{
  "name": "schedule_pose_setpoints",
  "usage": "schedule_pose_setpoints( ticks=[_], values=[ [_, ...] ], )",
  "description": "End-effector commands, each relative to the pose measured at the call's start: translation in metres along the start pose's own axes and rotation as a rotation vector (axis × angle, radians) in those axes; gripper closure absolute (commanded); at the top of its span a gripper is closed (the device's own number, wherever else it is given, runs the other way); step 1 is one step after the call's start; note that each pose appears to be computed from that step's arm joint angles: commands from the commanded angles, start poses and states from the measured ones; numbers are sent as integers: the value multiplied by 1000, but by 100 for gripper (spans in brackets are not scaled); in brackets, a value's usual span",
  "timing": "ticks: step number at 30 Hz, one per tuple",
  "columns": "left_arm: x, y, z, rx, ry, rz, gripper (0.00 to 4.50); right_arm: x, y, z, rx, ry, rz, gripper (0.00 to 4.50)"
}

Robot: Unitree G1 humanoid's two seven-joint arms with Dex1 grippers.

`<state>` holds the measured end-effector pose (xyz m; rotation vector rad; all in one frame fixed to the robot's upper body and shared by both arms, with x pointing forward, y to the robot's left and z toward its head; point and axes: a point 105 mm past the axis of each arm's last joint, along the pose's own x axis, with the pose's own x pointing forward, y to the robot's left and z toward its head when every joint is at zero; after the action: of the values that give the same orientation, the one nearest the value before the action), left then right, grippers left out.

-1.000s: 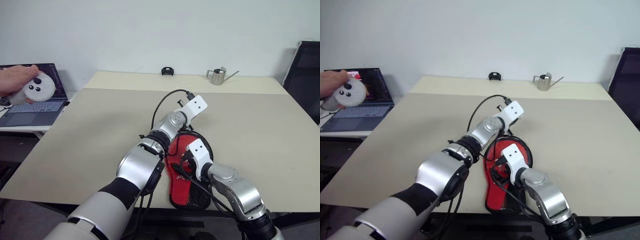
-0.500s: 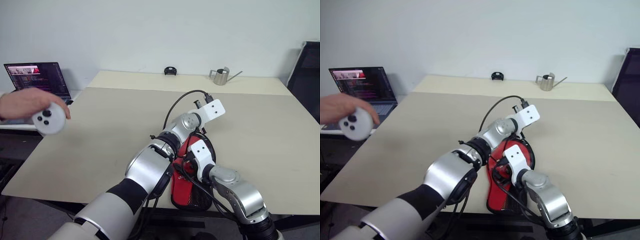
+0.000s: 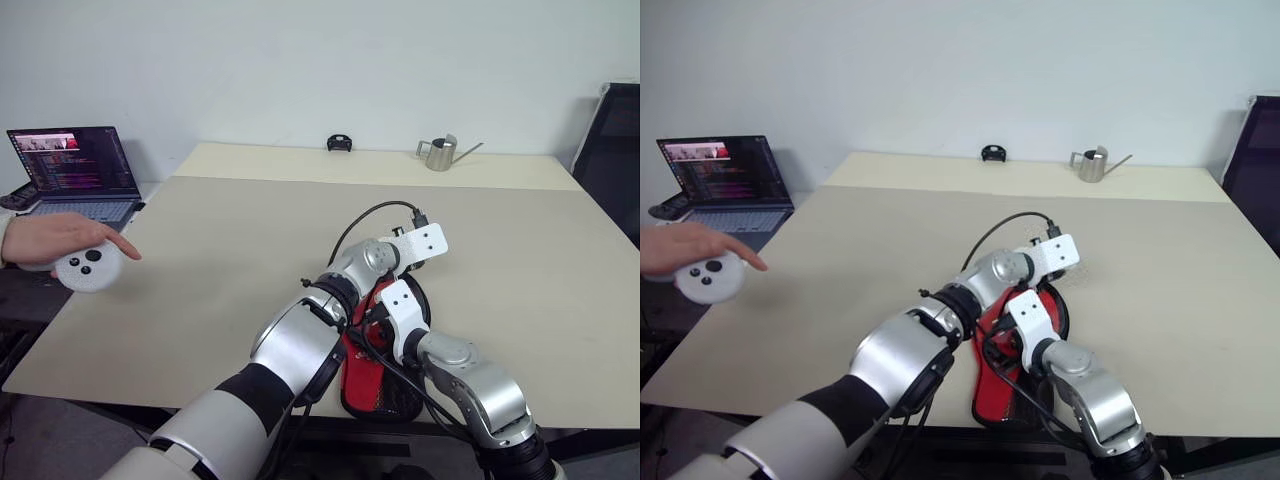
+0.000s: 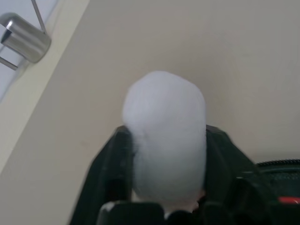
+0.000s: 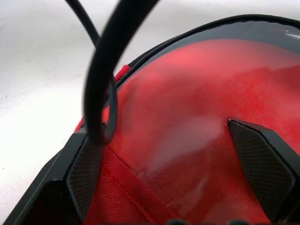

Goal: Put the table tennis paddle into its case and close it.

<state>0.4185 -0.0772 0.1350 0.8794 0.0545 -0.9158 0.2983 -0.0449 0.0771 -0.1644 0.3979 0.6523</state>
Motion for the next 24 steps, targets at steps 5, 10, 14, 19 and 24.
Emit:
schedule_pose_setpoints(
  ticks=[5, 10, 14, 19, 24],
  values=[
    [2, -1, 19, -75, -73, -7, 1, 8, 6, -57, 80, 241, 53, 0],
    [-5, 15, 10, -136, -73, 34, 1, 10, 0, -54, 69, 237, 48, 0],
    [-28, 61, -8, -195, -99, 149, 1, 12, -10, -51, 53, 234, 41, 0],
    [-49, 90, -18, -198, -130, 203, 1, 10, -23, -52, 50, 237, 33, 0],
    [-101, 122, -69, -271, -175, 228, 1, 5, -33, -42, 85, 198, 26, 0]
  ],
)
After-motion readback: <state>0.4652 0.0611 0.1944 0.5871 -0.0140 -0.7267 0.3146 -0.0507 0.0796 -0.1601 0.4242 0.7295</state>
